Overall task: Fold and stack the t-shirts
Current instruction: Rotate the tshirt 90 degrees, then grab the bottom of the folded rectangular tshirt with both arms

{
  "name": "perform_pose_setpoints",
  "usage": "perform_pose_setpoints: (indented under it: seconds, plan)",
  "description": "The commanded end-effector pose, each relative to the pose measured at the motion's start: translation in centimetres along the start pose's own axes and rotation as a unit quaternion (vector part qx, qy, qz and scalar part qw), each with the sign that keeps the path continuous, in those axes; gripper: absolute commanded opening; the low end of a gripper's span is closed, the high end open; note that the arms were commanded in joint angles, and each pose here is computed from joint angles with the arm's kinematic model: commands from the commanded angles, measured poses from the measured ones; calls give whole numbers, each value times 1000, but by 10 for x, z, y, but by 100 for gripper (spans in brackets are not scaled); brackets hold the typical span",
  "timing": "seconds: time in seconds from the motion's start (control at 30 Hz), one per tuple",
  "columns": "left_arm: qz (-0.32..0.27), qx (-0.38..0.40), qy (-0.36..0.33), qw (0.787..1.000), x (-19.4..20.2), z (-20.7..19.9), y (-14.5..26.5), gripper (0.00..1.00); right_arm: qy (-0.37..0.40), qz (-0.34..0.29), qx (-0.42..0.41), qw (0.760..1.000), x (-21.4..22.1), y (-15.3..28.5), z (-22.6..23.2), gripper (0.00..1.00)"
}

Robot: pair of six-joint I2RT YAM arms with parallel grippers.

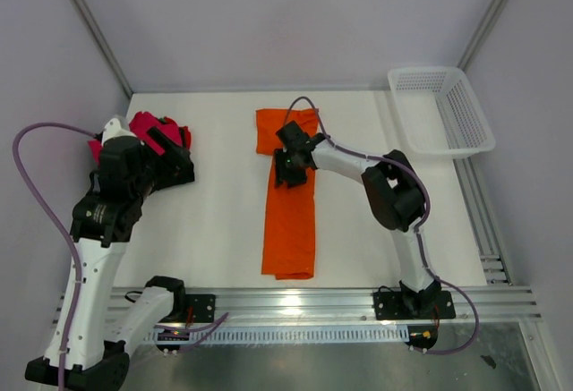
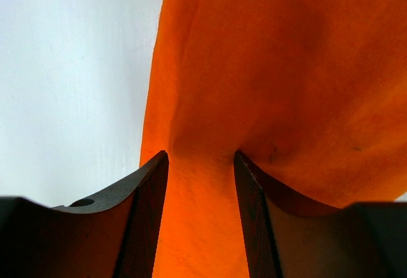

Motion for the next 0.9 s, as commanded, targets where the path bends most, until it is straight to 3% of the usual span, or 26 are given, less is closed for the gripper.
perform_pose_setpoints:
  seconds: [0.0, 0.3, 0.53, 0.8, 0.87]
  plan:
    - [-39, 6, 2, 999, -17, -3, 14, 82, 12, 0, 39, 999, -4, -22, -13, 50]
    - [-34, 3, -7, 999, -14, 1, 15, 82, 19, -21, 15, 999, -17, -10, -14, 50]
    - [-5, 7, -7, 1000, 1, 0, -4, 82, 38, -95, -39, 994, -32, 64, 6, 51]
    - [20, 10, -18, 1000, 10, -3, -28, 82, 24, -124, -83, 988, -7, 129, 4, 51]
    - [32, 8, -20, 999, 14, -4, -37, 82, 14, -87, -112, 990, 21, 128, -1, 52]
Point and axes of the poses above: each gripper's point midway between its finger pads, its own y axis back along the fingers, its own z axis along the line the jaws close on, x = y × z, the point moved 4 cm from there along y, back along the fingers, and after that the axes turned 5 degrees about -y, right-handed, at the moved point
